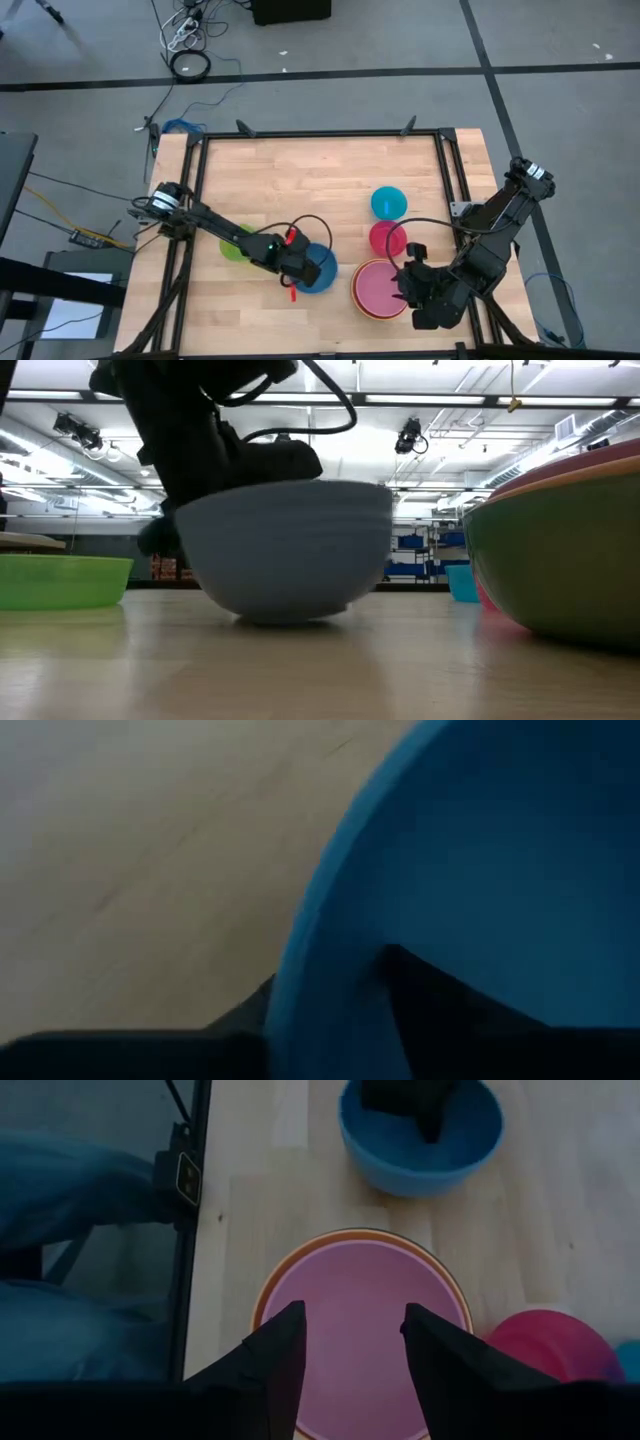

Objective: Nest bowls inside each other
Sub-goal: Stack the light blue bowl on top of the pink bowl

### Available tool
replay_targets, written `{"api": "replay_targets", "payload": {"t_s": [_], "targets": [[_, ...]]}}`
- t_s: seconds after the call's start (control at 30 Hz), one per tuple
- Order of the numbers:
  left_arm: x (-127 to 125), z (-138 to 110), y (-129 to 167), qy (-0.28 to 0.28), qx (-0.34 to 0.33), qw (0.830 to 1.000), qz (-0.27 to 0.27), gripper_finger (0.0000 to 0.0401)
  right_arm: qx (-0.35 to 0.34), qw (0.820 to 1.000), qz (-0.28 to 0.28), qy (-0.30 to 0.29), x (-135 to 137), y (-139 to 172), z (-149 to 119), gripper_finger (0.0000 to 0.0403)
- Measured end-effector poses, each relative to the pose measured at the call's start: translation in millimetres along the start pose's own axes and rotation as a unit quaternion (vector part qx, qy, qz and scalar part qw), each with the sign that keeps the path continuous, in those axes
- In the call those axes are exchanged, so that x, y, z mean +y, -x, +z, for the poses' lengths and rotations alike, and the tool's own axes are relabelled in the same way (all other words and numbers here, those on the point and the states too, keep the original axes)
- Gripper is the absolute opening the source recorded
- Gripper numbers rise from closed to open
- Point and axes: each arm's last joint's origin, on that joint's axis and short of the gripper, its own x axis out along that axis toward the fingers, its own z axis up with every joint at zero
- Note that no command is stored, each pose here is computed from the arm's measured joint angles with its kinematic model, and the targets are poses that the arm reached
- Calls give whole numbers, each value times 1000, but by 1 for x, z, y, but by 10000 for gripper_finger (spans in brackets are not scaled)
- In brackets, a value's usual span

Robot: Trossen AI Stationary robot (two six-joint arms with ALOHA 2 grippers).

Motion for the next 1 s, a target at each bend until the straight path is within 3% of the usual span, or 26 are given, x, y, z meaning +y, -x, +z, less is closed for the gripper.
{"api": "replay_targets", "payload": {"t_s": [0.13,0.23,0.3,0.43,0.63,0.83,1.0], "targets": [[-7,6,8,-11,-21,999,-32,23,2,1000,-2,2,0,0,0,154],[-9,13,16,-34,-68,996,-45,21,6,1000,-7,5,-1,0,-1,153],[-15,22,31,-38,-107,990,-83,21,8,1000,-8,6,-2,0,-2,153],[-29,49,63,-33,-194,964,-178,21,8,1000,-5,11,1,2,-4,153],[-48,71,94,-49,-267,929,-252,21,-5,999,-38,14,6,10,-17,153],[-62,76,92,-63,-270,926,-256,21,-128,985,-116,24,18,34,-44,152],[-74,76,76,-51,-263,929,-254,21,-188,973,-135,6,20,47,-58,152]]}}
